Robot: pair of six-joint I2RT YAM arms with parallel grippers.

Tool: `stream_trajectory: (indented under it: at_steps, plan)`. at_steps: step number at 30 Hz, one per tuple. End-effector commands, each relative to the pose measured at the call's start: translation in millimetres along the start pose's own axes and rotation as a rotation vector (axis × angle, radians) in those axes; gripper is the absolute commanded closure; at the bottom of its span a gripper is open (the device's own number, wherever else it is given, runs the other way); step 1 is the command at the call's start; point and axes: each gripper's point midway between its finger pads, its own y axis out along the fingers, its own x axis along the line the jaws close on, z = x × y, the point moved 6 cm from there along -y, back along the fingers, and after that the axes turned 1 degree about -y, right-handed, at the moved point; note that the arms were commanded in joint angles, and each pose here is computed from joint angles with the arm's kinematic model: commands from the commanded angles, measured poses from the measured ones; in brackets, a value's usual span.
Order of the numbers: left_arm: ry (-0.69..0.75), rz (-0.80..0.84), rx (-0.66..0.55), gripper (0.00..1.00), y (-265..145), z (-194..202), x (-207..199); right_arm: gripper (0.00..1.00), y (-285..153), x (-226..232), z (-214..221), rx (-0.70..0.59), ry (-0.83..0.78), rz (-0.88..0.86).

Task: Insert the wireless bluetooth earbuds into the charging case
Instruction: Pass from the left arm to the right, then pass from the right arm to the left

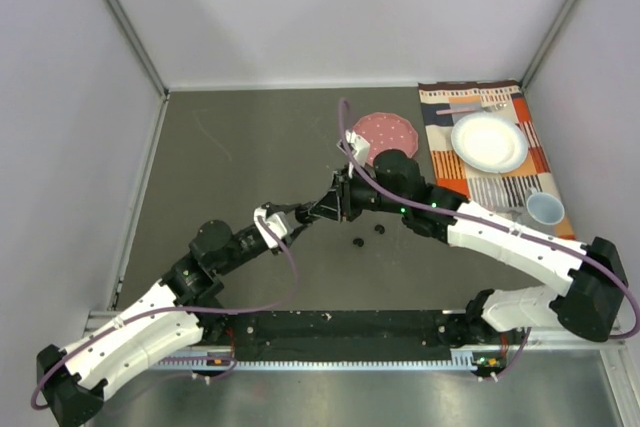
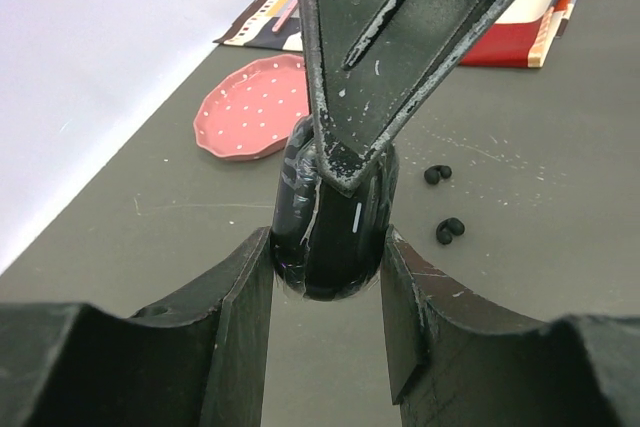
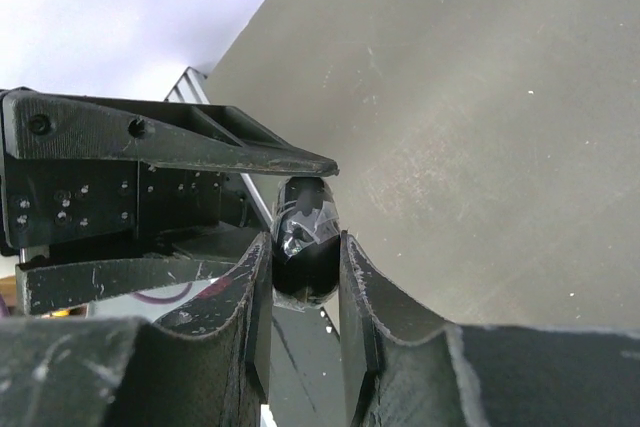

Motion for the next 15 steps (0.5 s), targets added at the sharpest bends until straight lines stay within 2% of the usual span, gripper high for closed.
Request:
stream_trajectory:
  at_steps: [1, 8, 15]
  plan:
    - [-0.038, 0.014, -0.151, 0.72, 1, -28, -2, 1.0, -12, 10, -4, -0.09, -0.084, -0.093]
    - [-0.076, 0.033, -0.156, 0.47, 1, -27, -6, 1.0, -26, 9, -1, -0.202, -0.126, -0.114]
    - [-0.104, 0.072, -0.187, 0.36, 0, -31, -11, 1.0, -40, 6, -3, -0.329, -0.153, -0.108]
